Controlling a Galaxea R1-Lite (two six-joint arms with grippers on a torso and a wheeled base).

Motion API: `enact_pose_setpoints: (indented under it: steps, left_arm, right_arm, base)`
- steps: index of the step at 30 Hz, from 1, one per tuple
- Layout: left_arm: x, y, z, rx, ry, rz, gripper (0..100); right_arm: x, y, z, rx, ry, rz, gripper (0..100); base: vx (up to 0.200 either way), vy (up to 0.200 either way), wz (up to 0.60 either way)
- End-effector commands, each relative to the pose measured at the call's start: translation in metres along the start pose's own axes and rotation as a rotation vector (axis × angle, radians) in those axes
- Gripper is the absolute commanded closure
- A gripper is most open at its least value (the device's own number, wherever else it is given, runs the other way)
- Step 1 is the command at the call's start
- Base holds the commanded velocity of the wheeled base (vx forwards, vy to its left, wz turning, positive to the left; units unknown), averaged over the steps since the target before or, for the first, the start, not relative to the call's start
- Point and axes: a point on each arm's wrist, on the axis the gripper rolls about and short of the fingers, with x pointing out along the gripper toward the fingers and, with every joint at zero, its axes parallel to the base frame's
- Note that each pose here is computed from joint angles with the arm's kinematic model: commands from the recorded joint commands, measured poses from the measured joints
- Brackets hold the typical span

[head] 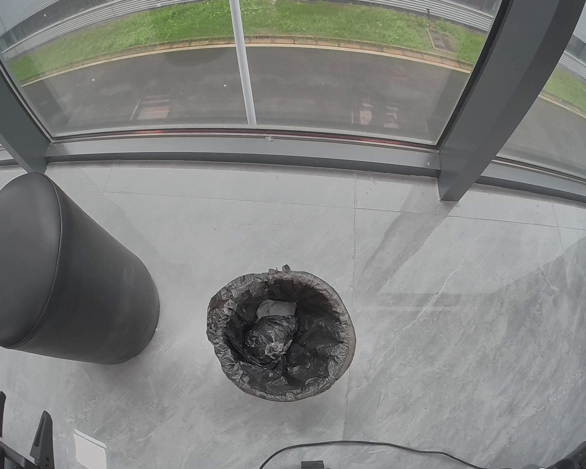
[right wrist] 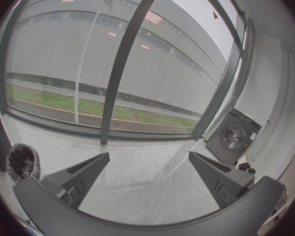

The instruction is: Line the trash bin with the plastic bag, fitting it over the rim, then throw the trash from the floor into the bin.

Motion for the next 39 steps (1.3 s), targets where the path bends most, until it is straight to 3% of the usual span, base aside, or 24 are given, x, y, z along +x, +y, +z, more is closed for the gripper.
enact_pose_setpoints:
  steps: [1,8,9,10,16,21,24,32,36,39]
  left_arm:
    - [0.002,0.0,-0.007,0.018,-0.016,-0.003,0]
    - [0.003,0.0,-0.008,0.015,-0.013,-0.007,0]
    - [0.003,0.0,-0.01,0.032,-0.004,-0.02,0]
    - [0.003,0.0,-0.01,0.032,-0.003,-0.02,0]
    - [0.003,0.0,-0.01,0.058,-0.004,-0.042,0]
    - [0.003,0.0,-0.01,0.047,-0.004,-0.042,0]
    - [0.003,0.0,-0.009,0.014,-0.005,-0.03,0]
    - [0.003,0.0,-0.01,0.035,-0.003,-0.028,0]
    - [0.003,0.0,-0.01,0.061,-0.002,-0.04,0]
    - [0.003,0.0,-0.01,0.052,-0.002,-0.04,0]
  right_arm:
    - [0.0,0.005,-0.02,0.02,-0.031,0.176,0]
    - [0.001,0.009,-0.032,-0.011,0.008,0.241,0]
    - [0.001,0.011,-0.035,-0.008,0.028,0.313,0]
    - [0.001,0.011,-0.035,-0.007,0.029,0.319,0]
    - [-0.002,0.016,-0.035,0.133,0.049,0.555,0]
    - [-0.003,0.016,-0.035,0.087,0.052,0.581,0]
    - [-0.002,0.015,-0.035,0.055,0.06,0.53,0]
    - [-0.002,0.015,-0.037,0.12,0.086,0.515,0]
    - [-0.003,0.017,-0.041,0.044,0.079,0.614,0]
    - [-0.003,0.018,-0.041,0.053,0.083,0.632,0]
  base:
    - [0.0,0.0,0.0]
    - [0.0,0.0,0.0]
    - [0.0,0.0,0.0]
    - [0.0,0.0,0.0]
    - [0.0,0.0,0.0]
    - [0.0,0.0,0.0]
    - [0.0,0.0,0.0]
    - [0.0,0.0,0.0]
    - [0.0,0.0,0.0]
    - [0.0,0.0,0.0]
